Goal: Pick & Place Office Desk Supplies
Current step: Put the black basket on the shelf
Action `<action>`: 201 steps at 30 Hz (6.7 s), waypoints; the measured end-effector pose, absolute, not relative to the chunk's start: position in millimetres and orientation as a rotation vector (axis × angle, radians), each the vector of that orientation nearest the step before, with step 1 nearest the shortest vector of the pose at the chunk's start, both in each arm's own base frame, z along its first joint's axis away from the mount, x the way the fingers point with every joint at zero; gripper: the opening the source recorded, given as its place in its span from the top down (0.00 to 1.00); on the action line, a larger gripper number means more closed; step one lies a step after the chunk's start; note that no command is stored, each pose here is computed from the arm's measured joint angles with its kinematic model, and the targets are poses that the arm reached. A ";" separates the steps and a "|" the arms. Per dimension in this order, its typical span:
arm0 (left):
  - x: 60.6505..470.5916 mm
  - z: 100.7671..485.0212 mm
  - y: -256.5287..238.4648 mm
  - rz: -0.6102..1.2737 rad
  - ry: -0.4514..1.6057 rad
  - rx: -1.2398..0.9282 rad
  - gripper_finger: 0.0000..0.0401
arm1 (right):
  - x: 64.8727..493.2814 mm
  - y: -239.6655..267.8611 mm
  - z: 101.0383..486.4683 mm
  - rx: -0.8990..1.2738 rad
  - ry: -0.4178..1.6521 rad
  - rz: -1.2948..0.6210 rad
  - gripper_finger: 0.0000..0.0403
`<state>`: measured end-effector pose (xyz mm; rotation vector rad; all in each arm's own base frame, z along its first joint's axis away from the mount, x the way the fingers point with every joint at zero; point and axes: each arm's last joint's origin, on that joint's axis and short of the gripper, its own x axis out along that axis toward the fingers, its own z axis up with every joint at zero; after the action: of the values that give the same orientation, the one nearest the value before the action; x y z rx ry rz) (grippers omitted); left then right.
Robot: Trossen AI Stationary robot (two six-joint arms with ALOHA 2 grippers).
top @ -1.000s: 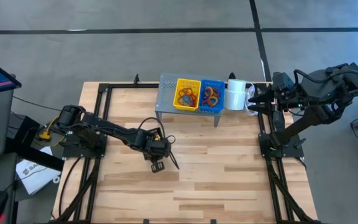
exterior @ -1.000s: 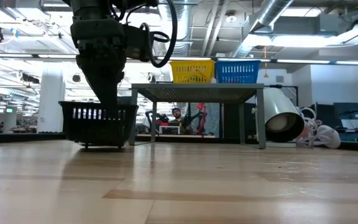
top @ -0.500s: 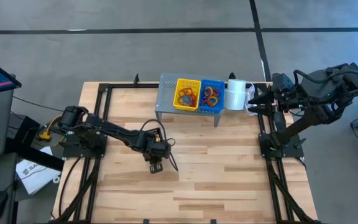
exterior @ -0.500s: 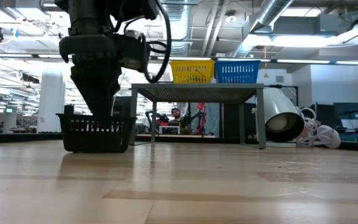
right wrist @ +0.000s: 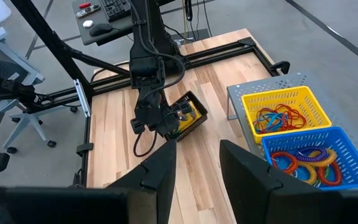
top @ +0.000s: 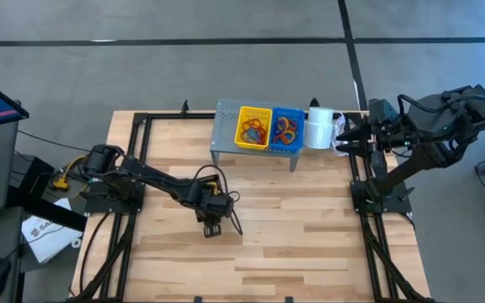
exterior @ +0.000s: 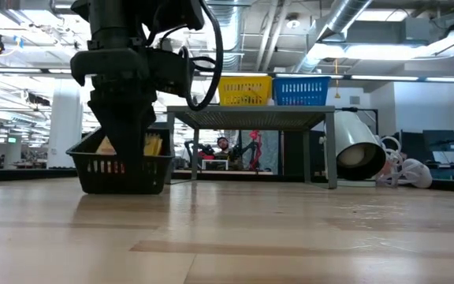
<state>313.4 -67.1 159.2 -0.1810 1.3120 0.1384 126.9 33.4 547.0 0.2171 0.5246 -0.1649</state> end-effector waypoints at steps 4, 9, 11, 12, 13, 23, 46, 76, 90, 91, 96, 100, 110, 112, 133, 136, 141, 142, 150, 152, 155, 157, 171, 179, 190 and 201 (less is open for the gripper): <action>313.6 157.9 -66.8 0.144 1.313 -0.172 0.72 | 126.9 33.4 547.0 0.217 0.525 -0.165 0.70; 311.4 154.4 -65.6 0.162 1.335 -0.155 0.77 | 127.0 33.4 546.9 0.217 0.525 -0.165 0.70; 311.5 154.5 -65.6 0.166 1.333 -0.157 0.80 | 126.9 33.4 547.0 0.217 0.525 -0.164 0.70; 311.5 154.6 -65.7 0.168 1.332 -0.160 0.81 | 126.9 33.4 547.0 0.217 0.525 -0.164 0.70; 311.5 154.7 -65.7 0.167 1.332 -0.160 0.83 | 126.9 33.5 547.0 0.218 0.525 -0.162 0.70; 310.4 162.9 -65.0 0.174 1.307 -0.170 0.98 | 126.9 34.2 546.8 0.224 0.533 -0.141 0.70; 283.9 205.0 -70.4 0.258 1.285 -0.312 0.99 | 120.7 32.0 548.4 0.227 0.520 -0.137 0.70; 261.1 242.5 -74.5 0.428 1.298 -0.262 1.00 | 119.0 31.3 548.8 0.231 0.516 -0.137 0.70; 244.3 256.8 -68.2 0.480 1.302 -0.250 1.00 | 119.0 31.3 548.8 0.231 0.516 -0.137 0.70; 243.8 256.8 -68.0 0.483 1.306 -0.247 1.00 | 119.0 31.3 548.8 0.231 0.516 -0.137 0.70; 242.1 268.0 -66.5 0.517 1.303 -0.194 1.00 | 119.0 31.3 548.8 0.231 0.516 -0.137 0.70; 240.1 280.4 -64.7 0.548 1.301 -0.153 1.00 | 119.0 31.3 548.8 0.231 0.516 -0.137 0.70; 236.9 298.4 -61.9 0.585 1.291 -0.079 1.00 | 119.0 31.3 548.8 0.231 0.516 -0.138 0.70; 234.6 303.9 -60.6 0.602 1.298 -0.056 1.00 | 119.0 31.3 548.8 0.231 0.516 -0.138 0.70; 240.1 346.8 -27.4 0.615 1.243 0.212 1.00 | 119.0 31.3 548.8 0.239 0.515 -0.139 0.70; 244.5 348.2 -20.8 0.595 1.233 0.246 1.00 | 119.0 31.3 548.8 0.239 0.515 -0.139 0.70; 255.0 350.5 -9.5 0.560 1.183 0.306 1.00 | 119.0 31.3 548.8 0.239 0.515 -0.140 0.70; 257.7 351.2 -6.8 0.554 1.168 0.317 1.00 | 119.0 31.3 548.8 0.240 0.515 -0.140 0.70; 274.2 352.8 17.2 0.531 1.120 0.406 1.00 | 119.1 31.3 548.8 0.269 0.514 -0.148 0.70; 278.8 349.3 21.6 0.518 1.140 0.437 1.00 | 119.1 31.3 548.8 0.281 0.513 -0.151 0.70; 287.1 342.9 27.7 0.501 1.165 0.472 1.00 | 119.1 31.3 548.8 0.284 0.512 -0.152 0.70; 293.7 339.2 30.0 0.485 1.165 0.494 1.00 | 119.1 31.3 548.9 0.290 0.512 -0.153 0.70; 314.7 328.3 44.9 0.420 1.137 0.508 0.99 | 119.1 31.3 548.9 0.316 0.510 -0.160 0.70; 316.2 329.1 44.8 0.419 1.118 0.503 0.99 | 119.1 31.3 548.9 0.316 0.509 -0.160 0.70; 323.2 319.9 49.0 0.406 1.143 0.490 0.99 | 119.1 31.3 548.9 0.317 0.509 -0.160 0.70; 333.5 310.6 50.1 0.402 1.143 0.494 0.99 | 119.1 31.8 548.8 0.332 0.514 -0.148 0.70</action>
<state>333.5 50.1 310.6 0.4937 1.1427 0.4024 119.1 31.8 548.8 0.3321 0.5141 -0.1483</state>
